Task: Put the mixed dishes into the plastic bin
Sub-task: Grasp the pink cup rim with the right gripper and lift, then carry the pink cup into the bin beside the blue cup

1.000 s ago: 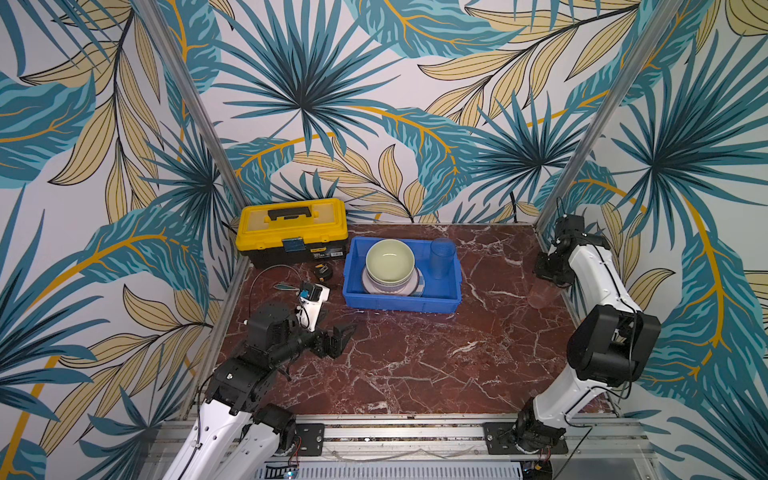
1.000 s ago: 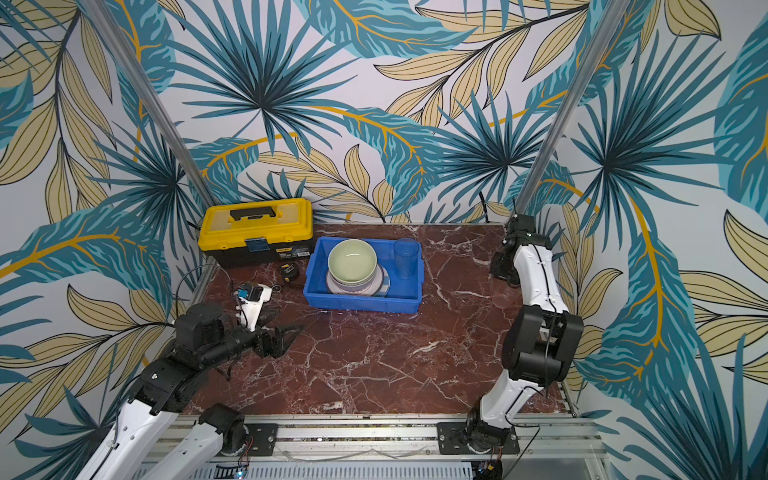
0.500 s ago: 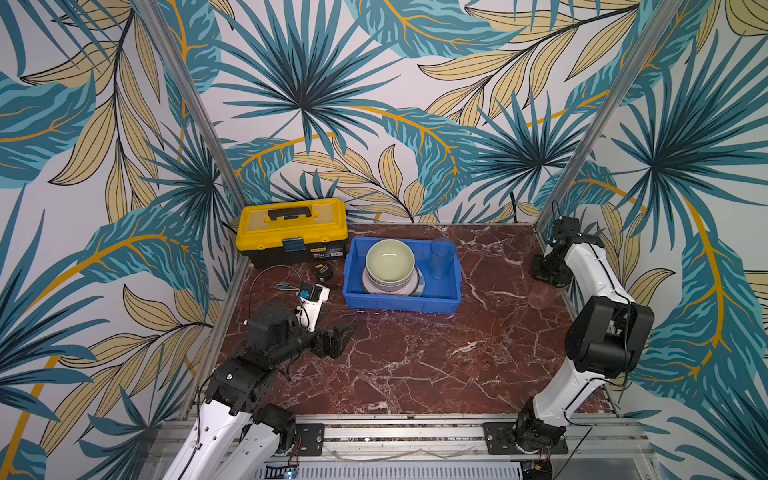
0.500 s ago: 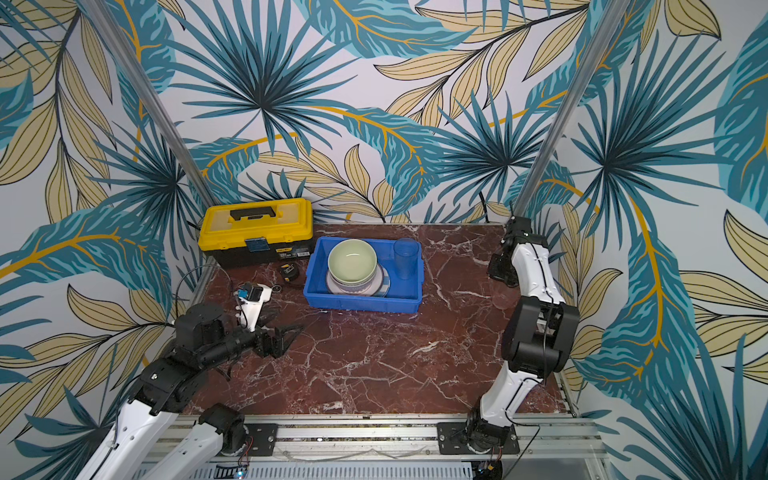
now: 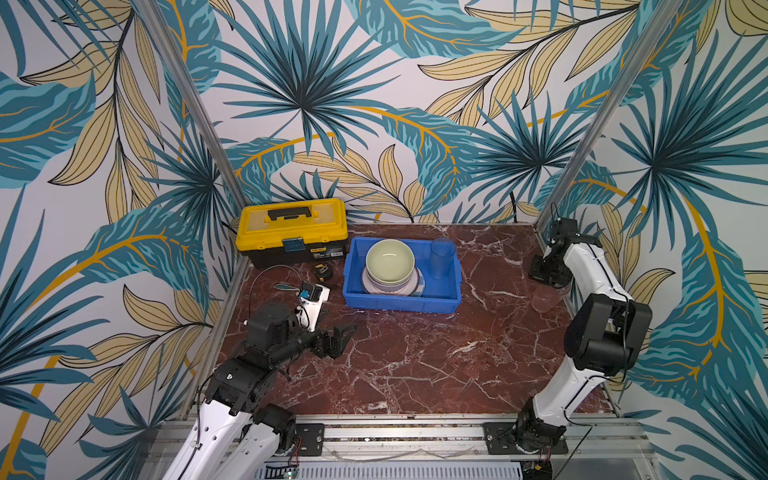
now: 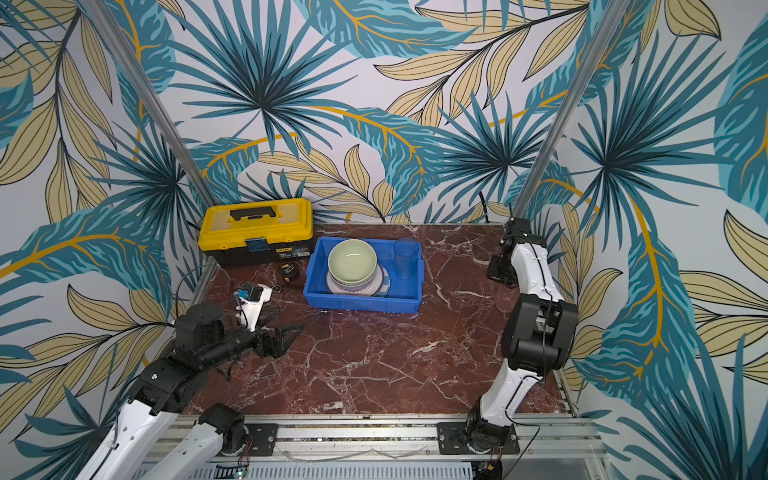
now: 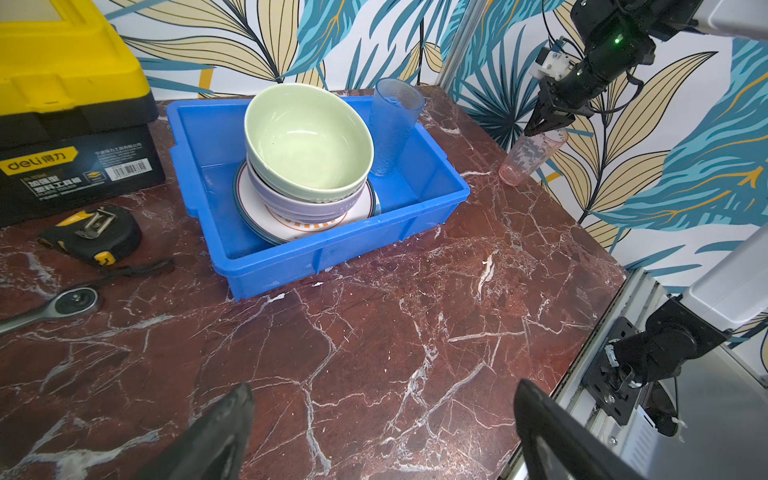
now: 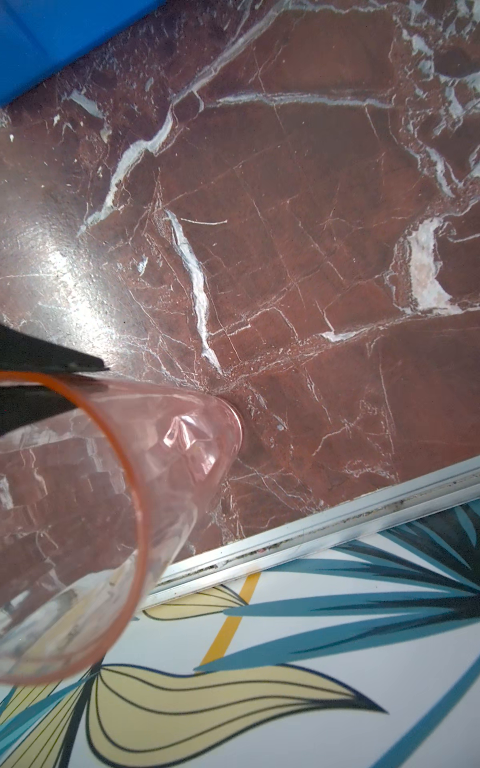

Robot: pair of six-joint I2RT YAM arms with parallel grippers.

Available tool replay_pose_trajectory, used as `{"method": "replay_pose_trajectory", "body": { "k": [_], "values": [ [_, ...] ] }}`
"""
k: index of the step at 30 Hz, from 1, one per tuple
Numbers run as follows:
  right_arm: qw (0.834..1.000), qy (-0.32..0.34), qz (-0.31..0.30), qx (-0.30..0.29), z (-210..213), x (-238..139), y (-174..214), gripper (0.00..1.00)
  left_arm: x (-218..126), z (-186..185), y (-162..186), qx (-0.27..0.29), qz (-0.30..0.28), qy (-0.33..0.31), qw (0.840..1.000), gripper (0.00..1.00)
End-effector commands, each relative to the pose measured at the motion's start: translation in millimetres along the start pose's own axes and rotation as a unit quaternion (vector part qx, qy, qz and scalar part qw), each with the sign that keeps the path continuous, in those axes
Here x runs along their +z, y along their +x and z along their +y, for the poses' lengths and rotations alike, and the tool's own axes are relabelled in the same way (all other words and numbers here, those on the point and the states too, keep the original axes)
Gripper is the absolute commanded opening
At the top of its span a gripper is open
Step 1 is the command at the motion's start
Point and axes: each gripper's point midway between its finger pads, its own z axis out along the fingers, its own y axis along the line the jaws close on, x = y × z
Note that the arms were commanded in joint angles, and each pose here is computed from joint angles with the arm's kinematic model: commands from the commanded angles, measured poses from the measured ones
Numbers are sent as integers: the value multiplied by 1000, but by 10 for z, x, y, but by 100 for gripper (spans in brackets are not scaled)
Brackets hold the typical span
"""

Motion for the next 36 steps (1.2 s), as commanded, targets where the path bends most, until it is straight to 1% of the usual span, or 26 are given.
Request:
{"method": "replay_pose_trajectory", "body": {
  "k": [1, 8, 15, 21, 28, 36],
  "values": [
    [1000, -6, 14, 6, 12, -20, 55, 1, 17, 5, 7, 6, -5, 0, 1000, 98],
    [1000, -27, 9, 7, 75, -248, 139, 0, 24, 11, 11, 5, -4, -1, 1000, 98],
    [999, -45, -1, -27, 317, -577, 243, 0, 31, 20, 14, 5, -2, -3, 1000, 98],
    [995, -65, -18, -77, 604, -912, 308, 0, 35, 23, 16, 5, -2, -4, 1000, 98],
    [989, -72, -32, -126, 824, -1317, 321, 0, 28, 28, 13, 6, -3, -6, 1000, 98],
    [975, -105, -27, -194, 1210, -1659, 429, 0, 32, 32, 14, 6, -3, -7, 1000, 98]
  ]
}}
